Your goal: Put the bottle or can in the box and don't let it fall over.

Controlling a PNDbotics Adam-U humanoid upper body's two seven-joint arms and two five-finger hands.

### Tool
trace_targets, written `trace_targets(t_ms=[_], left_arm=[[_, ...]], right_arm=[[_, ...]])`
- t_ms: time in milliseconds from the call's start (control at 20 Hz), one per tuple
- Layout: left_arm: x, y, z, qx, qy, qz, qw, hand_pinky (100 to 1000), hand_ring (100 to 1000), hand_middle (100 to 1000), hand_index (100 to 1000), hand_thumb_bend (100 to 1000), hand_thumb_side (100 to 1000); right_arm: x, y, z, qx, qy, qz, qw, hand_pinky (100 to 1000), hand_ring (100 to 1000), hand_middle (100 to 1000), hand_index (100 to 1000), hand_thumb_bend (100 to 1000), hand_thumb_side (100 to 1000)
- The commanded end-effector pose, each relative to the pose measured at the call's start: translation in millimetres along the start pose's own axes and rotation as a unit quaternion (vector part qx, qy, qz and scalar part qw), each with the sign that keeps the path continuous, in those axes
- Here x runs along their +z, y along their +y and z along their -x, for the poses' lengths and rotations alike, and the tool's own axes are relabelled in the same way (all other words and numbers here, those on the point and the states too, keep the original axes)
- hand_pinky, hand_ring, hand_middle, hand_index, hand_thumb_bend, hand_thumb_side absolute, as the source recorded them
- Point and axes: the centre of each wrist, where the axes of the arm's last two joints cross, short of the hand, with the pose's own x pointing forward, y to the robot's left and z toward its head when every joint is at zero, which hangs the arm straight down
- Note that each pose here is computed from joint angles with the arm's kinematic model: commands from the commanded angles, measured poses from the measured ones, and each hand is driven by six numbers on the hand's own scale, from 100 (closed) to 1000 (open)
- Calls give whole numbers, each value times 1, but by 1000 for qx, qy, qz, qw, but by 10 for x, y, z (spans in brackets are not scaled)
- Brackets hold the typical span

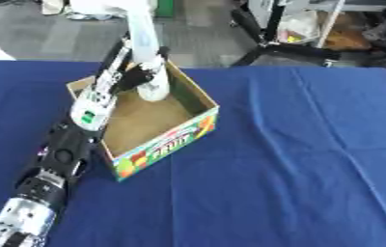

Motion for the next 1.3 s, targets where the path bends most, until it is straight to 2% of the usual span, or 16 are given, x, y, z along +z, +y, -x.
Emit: trace_targets(t_ms=[50,200,450,550,750,900,950,1000,1050,1200,1250,1300], left_arm=[[18,64,23,-36,0,18,999,1000,1000,1000,928,118,718],[31,101,29,-35,1,19,999,1000,1000,1000,929,142,710],[-1,185,-16,-8,-7,5,1000,1000,1000,1000,913,100,651],[-29,232,-51,4,-13,-10,1000,1000,1000,1000,911,100,666],[-104,342,-138,16,-28,-34,999,1000,1000,1000,924,214,709],[-127,394,-173,15,-33,-44,998,1000,1000,1000,925,212,708],[-134,413,-184,11,-34,-45,998,1000,1000,1000,929,100,552],[-141,429,-196,1,-35,-41,999,1000,1000,1000,928,100,386],[-146,437,-203,-7,-34,-37,999,1000,1000,1000,920,100,289],[-143,450,-205,-17,-25,-34,999,1000,1000,1000,899,100,437],[-134,455,-200,-12,-22,-39,999,1000,1000,1000,896,100,570],[-116,477,-197,-1,-17,-50,999,1000,1000,1000,897,100,565]], right_arm=[[-18,-29,-100,10,-13,-5,1000,1000,1000,1000,1000,100,525],[1,-34,-89,12,-12,-6,1000,1000,1000,1000,1000,100,523],[14,-27,-74,13,-11,-10,1000,1000,1000,1000,1000,100,523],[15,-22,-70,14,-10,-12,1000,1000,1000,1000,1000,100,523],[7,-9,-68,15,-9,-16,1000,1000,1000,1000,1000,100,525],[6,-8,-68,17,-7,-16,1000,1000,1000,1000,1000,100,523],[6,-8,-69,16,-7,-16,1000,1000,1000,1000,1000,100,523],[4,-8,-69,16,-7,-16,1000,1000,1000,1000,1000,100,523],[4,-7,-70,16,-7,-16,1000,1000,1000,1000,1000,100,523],[7,-7,-67,15,-6,-16,1000,1000,1000,1000,1000,100,523],[11,-9,-65,16,-5,-15,1000,1000,1000,1000,1000,100,523],[19,-16,-63,17,-5,-14,1000,1000,1000,1000,1000,100,523]])
